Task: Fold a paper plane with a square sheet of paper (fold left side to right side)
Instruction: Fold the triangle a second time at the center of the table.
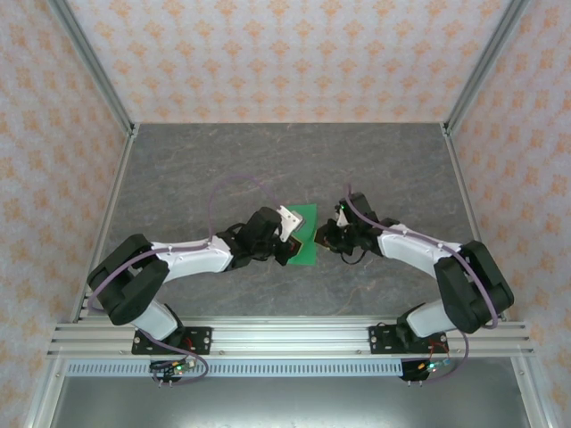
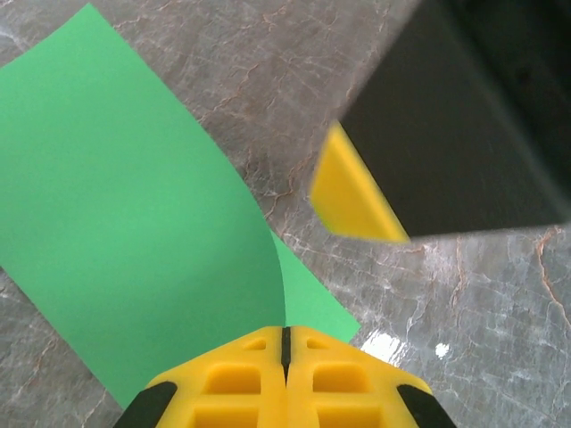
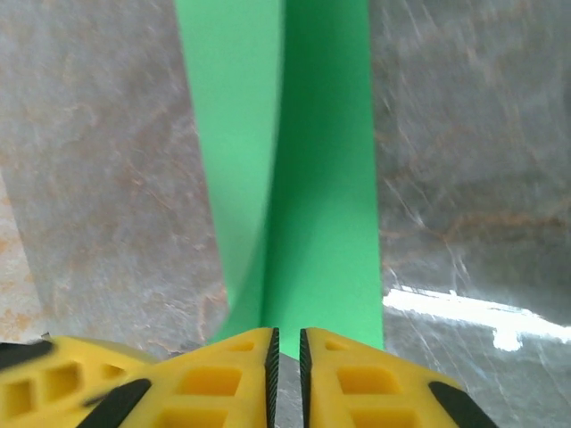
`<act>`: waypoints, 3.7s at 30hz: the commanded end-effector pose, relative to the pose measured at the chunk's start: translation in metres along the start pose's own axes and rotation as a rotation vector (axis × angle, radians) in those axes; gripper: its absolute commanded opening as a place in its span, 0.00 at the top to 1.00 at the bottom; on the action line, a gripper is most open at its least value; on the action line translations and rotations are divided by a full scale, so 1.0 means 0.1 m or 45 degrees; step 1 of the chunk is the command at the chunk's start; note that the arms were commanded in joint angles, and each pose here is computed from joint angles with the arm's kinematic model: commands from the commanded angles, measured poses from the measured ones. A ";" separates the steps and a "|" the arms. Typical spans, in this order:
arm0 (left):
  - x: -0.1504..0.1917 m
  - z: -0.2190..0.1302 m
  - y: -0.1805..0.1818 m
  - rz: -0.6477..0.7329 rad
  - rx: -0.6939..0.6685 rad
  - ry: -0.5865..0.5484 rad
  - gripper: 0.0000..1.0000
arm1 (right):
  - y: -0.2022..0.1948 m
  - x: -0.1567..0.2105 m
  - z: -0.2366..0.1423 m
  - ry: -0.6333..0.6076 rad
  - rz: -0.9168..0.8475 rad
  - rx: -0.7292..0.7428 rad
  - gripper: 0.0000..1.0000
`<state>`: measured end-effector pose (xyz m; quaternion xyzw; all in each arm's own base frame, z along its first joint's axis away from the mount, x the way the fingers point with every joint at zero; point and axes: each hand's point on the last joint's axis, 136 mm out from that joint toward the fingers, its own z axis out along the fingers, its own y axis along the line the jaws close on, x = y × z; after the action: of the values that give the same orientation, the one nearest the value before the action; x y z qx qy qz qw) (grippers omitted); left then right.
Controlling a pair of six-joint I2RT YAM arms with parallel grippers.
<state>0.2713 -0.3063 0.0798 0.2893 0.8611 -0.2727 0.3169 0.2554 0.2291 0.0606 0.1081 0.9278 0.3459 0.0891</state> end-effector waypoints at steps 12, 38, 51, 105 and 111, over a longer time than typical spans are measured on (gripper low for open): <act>0.06 0.07 0.18 -0.035 -0.099 0.102 1.00 | -0.13 0.24 0.36 0.116 0.012 0.102 0.89; -0.08 0.22 0.53 -0.020 -0.219 0.132 1.00 | -0.32 0.34 0.35 0.150 -0.008 0.209 0.89; -0.07 0.28 0.63 -0.003 -0.251 0.168 1.00 | -0.33 0.35 0.33 0.156 -0.014 0.226 0.89; 0.14 0.43 0.76 -0.006 -0.284 0.235 1.00 | -0.36 0.37 0.33 0.157 -0.013 0.222 0.89; 0.18 0.46 0.73 -0.009 -0.253 0.250 1.00 | -0.05 0.26 0.25 0.084 -0.005 0.025 0.89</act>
<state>0.3251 -0.2811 0.0216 0.2735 0.9122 -0.1548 0.2628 0.2309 0.2439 0.0205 0.0915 0.9460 0.3089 0.0365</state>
